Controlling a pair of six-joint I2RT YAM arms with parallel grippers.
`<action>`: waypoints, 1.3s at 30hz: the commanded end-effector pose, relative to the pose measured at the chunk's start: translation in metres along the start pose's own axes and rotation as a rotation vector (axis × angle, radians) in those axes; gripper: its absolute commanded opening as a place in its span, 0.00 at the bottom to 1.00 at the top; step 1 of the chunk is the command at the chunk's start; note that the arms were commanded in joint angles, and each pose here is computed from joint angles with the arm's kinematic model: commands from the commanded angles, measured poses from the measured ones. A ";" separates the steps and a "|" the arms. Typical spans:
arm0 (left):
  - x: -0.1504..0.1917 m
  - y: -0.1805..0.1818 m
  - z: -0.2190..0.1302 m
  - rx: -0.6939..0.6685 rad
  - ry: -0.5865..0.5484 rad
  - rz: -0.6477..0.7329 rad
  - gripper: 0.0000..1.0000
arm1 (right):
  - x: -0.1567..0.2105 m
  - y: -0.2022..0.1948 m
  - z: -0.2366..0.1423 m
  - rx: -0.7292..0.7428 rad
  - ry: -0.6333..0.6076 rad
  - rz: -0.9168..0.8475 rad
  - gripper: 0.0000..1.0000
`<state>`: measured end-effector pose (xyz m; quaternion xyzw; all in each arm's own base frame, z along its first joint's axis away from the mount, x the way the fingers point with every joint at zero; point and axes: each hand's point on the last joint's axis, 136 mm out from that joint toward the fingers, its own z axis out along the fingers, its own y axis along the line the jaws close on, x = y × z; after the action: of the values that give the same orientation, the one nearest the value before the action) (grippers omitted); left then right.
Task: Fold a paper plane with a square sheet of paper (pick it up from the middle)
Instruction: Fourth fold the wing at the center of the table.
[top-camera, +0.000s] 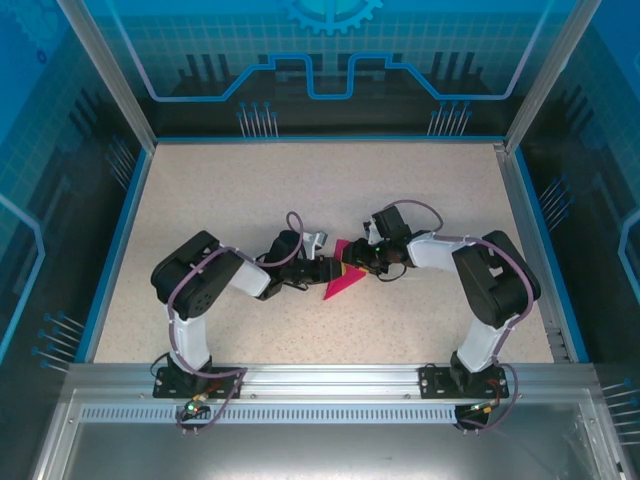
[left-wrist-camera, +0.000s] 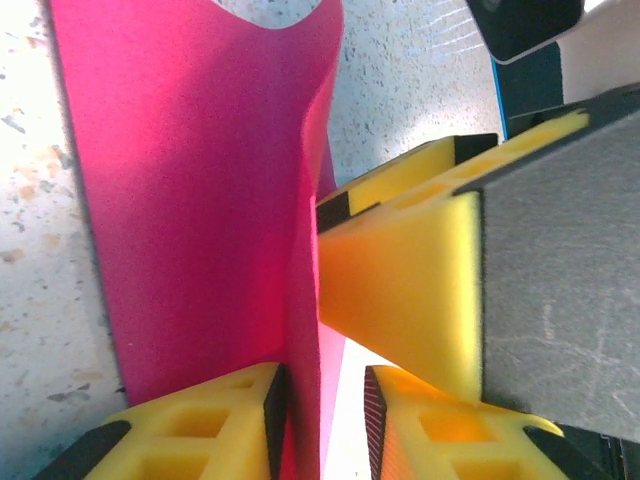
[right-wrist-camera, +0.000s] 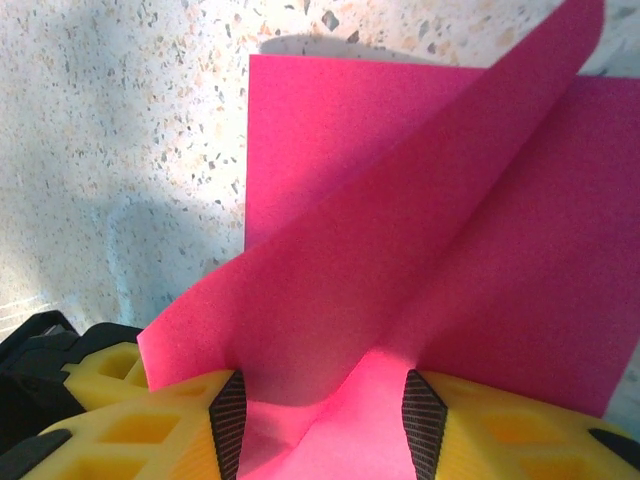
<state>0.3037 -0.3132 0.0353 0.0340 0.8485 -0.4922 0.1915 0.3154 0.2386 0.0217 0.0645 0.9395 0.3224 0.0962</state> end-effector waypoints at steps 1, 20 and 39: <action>0.006 0.004 -0.008 -0.029 0.032 -0.014 0.36 | 0.023 -0.049 0.007 0.180 0.077 0.091 0.49; -0.001 -0.011 -0.043 -0.190 -0.049 0.073 0.35 | 0.022 -0.058 0.008 0.270 0.081 0.109 0.49; 0.008 -0.023 -0.019 -0.110 0.039 0.073 0.24 | 0.027 -0.059 0.012 0.375 0.129 0.113 0.53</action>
<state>0.2833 -0.3023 0.0557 0.0432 0.8781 -0.4344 0.1960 0.3177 0.2404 0.0183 0.0860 0.9609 0.2572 0.0567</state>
